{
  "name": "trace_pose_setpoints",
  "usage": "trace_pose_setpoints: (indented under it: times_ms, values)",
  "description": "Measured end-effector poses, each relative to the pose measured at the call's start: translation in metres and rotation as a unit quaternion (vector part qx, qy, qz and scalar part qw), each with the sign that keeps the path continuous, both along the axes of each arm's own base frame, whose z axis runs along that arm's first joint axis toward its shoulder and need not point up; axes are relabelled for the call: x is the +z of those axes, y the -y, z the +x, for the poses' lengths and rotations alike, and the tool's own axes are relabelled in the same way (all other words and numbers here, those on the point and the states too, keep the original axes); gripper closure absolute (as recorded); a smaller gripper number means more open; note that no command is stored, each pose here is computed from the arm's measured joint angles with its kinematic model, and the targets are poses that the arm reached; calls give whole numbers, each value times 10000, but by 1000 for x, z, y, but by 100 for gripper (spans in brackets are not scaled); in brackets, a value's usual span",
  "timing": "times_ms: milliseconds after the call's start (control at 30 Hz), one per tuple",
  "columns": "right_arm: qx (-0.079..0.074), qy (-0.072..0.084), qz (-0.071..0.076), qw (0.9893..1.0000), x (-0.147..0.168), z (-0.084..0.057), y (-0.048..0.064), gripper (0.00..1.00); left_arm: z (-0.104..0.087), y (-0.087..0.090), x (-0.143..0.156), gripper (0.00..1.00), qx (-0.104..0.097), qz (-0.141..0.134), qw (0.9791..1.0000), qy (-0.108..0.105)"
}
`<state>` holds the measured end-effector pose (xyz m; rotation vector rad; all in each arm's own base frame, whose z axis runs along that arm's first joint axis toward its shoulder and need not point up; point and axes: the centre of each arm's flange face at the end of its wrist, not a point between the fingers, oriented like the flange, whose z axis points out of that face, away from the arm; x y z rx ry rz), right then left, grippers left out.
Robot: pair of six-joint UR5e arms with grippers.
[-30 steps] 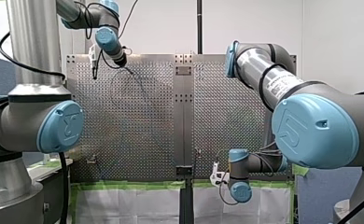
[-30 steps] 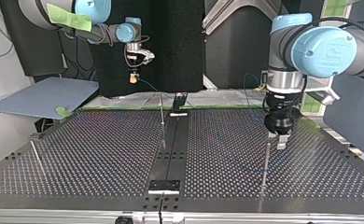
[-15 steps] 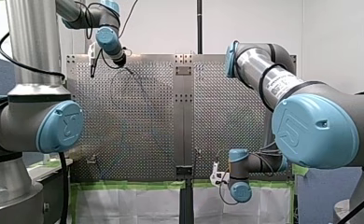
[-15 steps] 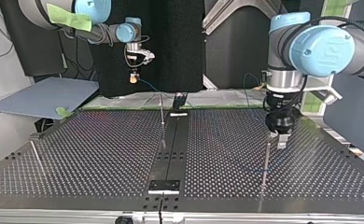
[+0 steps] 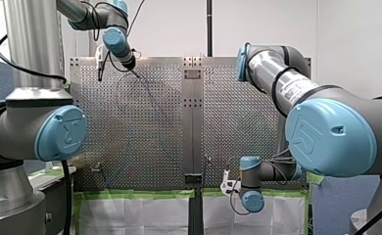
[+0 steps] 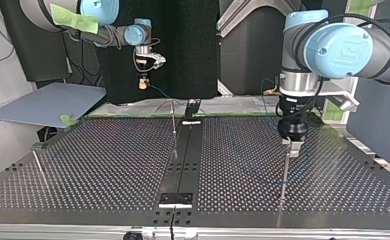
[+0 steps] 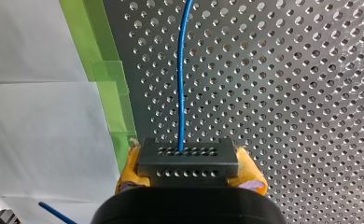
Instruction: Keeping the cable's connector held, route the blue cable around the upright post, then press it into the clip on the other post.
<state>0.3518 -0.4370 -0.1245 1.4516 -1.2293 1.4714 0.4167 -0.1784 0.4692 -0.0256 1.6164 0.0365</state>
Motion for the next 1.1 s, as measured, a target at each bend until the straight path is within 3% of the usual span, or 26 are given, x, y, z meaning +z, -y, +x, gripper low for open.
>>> trace_pose_setpoints:
  times_ms: [133, 467, 533, 867, 1100]
  values:
    - [1, -4, 4, 10000, 0, 0, 0, 100, -2, 5, 0, 0, -76, 4, 10000, 0]
    - [14, 8, -11, 10000, 0, 1, 0, 100, -10, 32, 0, 0, -734, 100, 9972, 19]
    - [27, 12, -11, 10000, 0, 1, 0, 100, -10, 36, 0, 0, -792, 156, 9967, 19]
    - [64, 14, -9, 10000, 0, 3, -1, 100, 10, 50, -18, 0, -644, 627, 9958, -170]
    - [113, 34, -16, 9999, 0, 4, -2, 100, 21, 55, -26, 0, -469, 879, 9950, -22]
